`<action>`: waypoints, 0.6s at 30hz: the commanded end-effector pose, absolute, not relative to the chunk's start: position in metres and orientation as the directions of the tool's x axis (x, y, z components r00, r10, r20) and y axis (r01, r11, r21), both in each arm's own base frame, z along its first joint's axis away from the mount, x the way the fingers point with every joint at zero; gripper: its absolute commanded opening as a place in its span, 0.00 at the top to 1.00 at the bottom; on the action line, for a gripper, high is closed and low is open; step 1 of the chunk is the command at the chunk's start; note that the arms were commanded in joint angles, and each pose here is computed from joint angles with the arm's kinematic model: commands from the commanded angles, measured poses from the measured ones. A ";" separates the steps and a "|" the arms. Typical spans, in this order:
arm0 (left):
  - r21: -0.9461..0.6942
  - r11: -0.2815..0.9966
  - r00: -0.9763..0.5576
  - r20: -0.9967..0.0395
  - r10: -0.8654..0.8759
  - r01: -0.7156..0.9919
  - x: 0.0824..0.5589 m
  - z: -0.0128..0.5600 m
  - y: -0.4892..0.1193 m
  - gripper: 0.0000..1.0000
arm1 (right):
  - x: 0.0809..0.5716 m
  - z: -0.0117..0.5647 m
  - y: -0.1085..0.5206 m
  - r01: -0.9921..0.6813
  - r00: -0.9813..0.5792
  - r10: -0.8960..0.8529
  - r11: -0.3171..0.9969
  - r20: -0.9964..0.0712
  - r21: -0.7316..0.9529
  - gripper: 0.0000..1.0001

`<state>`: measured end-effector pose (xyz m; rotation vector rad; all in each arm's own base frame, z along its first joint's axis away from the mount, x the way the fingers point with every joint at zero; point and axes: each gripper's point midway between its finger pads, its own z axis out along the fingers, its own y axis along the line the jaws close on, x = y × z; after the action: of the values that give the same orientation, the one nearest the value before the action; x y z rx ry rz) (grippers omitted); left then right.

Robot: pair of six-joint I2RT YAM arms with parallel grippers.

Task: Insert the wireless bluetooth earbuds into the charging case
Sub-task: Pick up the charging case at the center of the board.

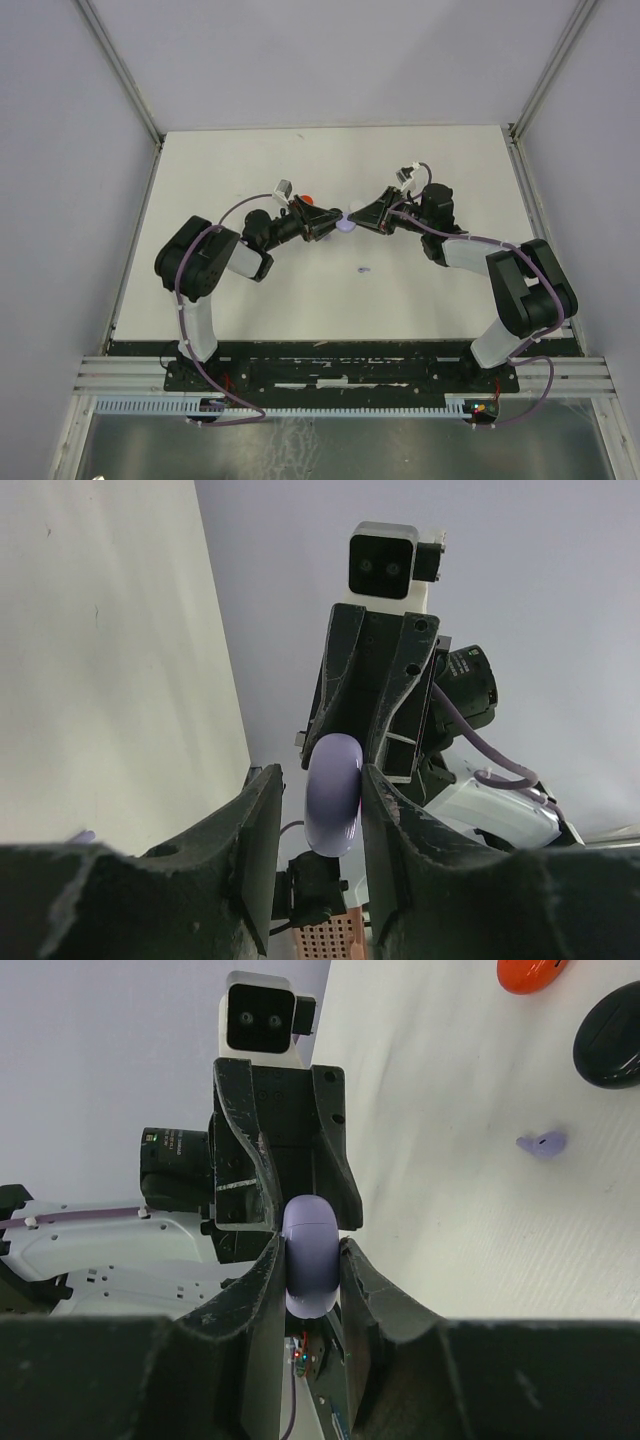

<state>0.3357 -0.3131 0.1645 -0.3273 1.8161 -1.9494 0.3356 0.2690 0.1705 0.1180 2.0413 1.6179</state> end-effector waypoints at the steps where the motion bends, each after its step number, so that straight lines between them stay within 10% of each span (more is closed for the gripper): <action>1: -0.963 -0.027 -0.862 -0.227 -0.454 0.268 0.332 0.183 -0.317 0.57 | 0.342 0.204 0.272 -0.374 -0.812 0.378 0.247 -0.444 0.894 0.89; 18: -0.952 -0.073 -0.861 -0.235 -0.452 0.298 0.327 0.197 -0.314 0.71 | 0.344 0.195 0.272 -0.361 -0.822 0.373 0.246 -0.431 0.900 0.89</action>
<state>0.3341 -0.3135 0.1669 -0.3080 1.8090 -1.9563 0.3355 0.2688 0.1678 0.1102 2.0467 1.6102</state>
